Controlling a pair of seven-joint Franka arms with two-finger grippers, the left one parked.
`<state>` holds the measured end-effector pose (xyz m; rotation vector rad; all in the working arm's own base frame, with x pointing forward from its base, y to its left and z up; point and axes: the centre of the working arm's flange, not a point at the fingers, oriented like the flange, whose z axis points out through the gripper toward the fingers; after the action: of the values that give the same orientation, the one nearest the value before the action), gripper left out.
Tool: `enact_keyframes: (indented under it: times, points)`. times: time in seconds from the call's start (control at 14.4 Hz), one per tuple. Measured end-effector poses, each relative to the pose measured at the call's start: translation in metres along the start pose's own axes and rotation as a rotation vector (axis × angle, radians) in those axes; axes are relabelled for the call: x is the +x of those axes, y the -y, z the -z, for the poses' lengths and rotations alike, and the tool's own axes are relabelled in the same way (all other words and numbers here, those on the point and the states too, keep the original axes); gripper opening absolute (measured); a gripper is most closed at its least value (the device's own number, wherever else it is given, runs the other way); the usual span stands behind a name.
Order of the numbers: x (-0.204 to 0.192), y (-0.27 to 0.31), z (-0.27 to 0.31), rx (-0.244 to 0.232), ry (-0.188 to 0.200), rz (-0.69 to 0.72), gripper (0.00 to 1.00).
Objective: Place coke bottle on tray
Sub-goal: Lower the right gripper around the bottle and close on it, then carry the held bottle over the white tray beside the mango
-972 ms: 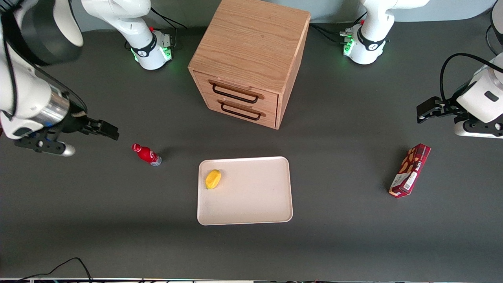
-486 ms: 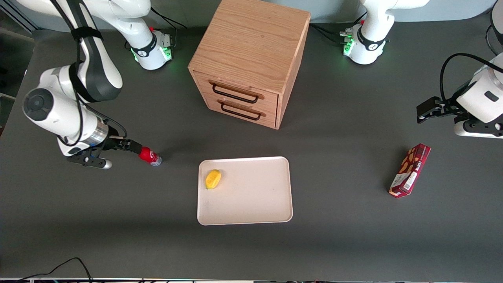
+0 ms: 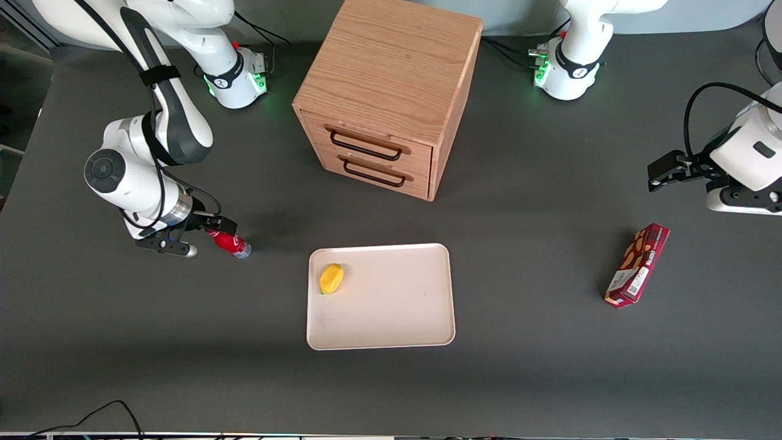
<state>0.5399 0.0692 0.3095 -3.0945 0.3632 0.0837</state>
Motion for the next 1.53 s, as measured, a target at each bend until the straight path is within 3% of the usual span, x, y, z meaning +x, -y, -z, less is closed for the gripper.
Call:
enact_keyframes:
  times: [0.14, 0.21, 0.42, 0.56, 0.83, 0.97, 1.11, 1.25, 1.39, 1.53]
  points:
    - [0.000, -0.001, -0.002, 0.000, 0.000, -0.001, 0.94]
    - [0.000, -0.001, -0.001, 0.001, -0.001, -0.001, 0.80]
    - [0.001, 0.000, 0.000, 0.002, -0.005, -0.001, 0.49]
    - [0.002, 0.000, 0.002, 0.003, -0.009, -0.001, 0.35]
    - [0.009, 0.003, 0.017, 0.007, -0.021, 0.002, 0.35]
    - [0.023, 0.013, 0.062, 0.008, -0.025, 0.010, 0.35]
    - [0.036, 0.033, 0.134, 0.023, -0.063, 0.034, 0.35]
    - [0.038, 0.063, 0.197, 0.053, -0.126, 0.079, 0.35]
    - [0.035, 0.100, 0.224, 0.080, -0.156, 0.127, 0.35]
    - [0.042, 0.141, 0.219, 0.087, -0.161, 0.147, 0.35]
